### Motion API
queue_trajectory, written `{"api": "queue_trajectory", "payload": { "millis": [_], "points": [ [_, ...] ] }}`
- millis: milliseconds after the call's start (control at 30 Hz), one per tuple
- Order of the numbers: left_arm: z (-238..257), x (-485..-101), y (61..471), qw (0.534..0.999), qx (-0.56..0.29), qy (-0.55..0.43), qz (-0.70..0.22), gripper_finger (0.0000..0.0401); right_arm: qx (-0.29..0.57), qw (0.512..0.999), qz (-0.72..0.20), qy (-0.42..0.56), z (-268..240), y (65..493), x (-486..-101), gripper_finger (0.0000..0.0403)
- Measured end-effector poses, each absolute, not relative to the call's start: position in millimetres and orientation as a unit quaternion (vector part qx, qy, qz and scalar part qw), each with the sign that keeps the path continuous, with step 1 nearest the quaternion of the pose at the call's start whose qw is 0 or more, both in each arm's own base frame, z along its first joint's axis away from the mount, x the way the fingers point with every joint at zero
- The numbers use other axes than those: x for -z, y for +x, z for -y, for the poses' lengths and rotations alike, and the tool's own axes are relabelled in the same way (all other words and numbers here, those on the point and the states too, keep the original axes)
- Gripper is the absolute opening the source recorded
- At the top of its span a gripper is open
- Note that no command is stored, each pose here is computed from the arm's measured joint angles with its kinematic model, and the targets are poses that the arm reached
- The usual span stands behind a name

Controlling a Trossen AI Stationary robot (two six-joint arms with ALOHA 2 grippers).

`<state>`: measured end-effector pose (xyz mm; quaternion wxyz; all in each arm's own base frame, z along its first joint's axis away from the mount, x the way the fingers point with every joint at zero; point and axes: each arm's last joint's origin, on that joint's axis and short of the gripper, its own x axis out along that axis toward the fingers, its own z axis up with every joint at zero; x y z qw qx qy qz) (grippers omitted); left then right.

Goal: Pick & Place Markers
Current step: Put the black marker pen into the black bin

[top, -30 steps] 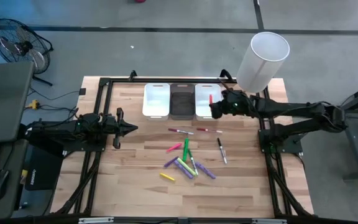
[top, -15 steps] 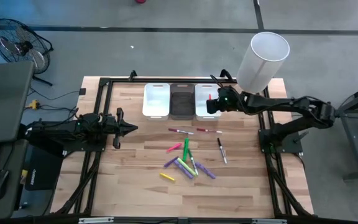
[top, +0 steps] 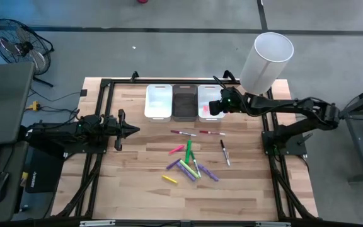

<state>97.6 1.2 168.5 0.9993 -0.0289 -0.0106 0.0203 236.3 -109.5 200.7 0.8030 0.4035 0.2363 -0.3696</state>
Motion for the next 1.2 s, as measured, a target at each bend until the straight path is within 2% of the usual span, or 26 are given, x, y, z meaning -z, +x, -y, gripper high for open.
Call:
{"api": "queue_trajectory", "payload": {
  "millis": [300,533,733,1000,1200],
  "points": [
    [-1.1,-168.5,97.6,0.999,-0.020,-0.029,0.011,0.0001,0.326,0.816,-0.246,0.408,102.6,236.6,-205.8,0.0132],
    [-1.2,-168.5,97.6,0.999,-0.020,-0.029,0.011,0.0001,0.237,0.820,-0.299,0.426,75.0,234.6,-211.8,0.0134],
    [-1.2,-168.5,97.6,0.999,-0.020,-0.029,0.011,0.0001,0.164,0.796,-0.353,0.464,45.0,226.6,-218.3,0.0134],
    [-1.2,-168.5,97.6,0.999,-0.020,-0.029,0.011,0.0001,0.198,0.731,-0.437,0.485,13.0,210.5,-212.0,0.0133],
    [-1.2,-168.5,97.6,0.999,-0.020,-0.029,0.011,0.0001,0.242,0.702,-0.463,0.484,-4.8,203.7,-207.2,0.0133]
  ]
}}
